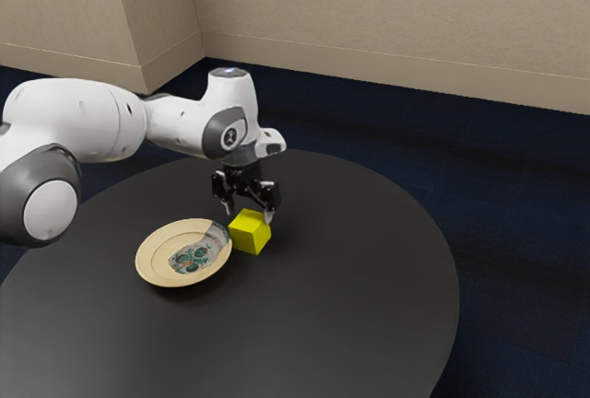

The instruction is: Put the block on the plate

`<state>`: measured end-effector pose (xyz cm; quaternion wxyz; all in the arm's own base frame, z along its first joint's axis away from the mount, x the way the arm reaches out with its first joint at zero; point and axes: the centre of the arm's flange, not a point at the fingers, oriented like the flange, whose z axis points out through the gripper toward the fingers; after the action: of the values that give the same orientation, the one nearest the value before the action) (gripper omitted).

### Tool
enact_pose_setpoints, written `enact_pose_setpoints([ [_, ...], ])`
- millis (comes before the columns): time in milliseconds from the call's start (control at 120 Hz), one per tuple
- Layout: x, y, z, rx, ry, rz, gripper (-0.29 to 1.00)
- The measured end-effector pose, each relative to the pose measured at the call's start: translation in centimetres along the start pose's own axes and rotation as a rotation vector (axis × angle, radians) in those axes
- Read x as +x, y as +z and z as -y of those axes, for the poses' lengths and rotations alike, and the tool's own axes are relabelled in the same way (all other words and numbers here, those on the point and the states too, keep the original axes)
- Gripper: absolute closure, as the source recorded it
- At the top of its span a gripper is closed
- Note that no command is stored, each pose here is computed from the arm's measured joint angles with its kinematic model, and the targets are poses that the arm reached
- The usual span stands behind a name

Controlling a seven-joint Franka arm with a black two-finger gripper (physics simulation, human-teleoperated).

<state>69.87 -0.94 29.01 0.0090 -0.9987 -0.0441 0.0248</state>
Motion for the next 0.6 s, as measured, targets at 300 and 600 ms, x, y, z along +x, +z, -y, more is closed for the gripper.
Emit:
enact_pose_setpoints([
  [300, 0.1, 1.2, 0.2, -0.001, -0.024, 0.007, 0.00],
  [600, 0.3, 2.7, 0.0, 0.009, -0.026, 0.011, 0.00],
])
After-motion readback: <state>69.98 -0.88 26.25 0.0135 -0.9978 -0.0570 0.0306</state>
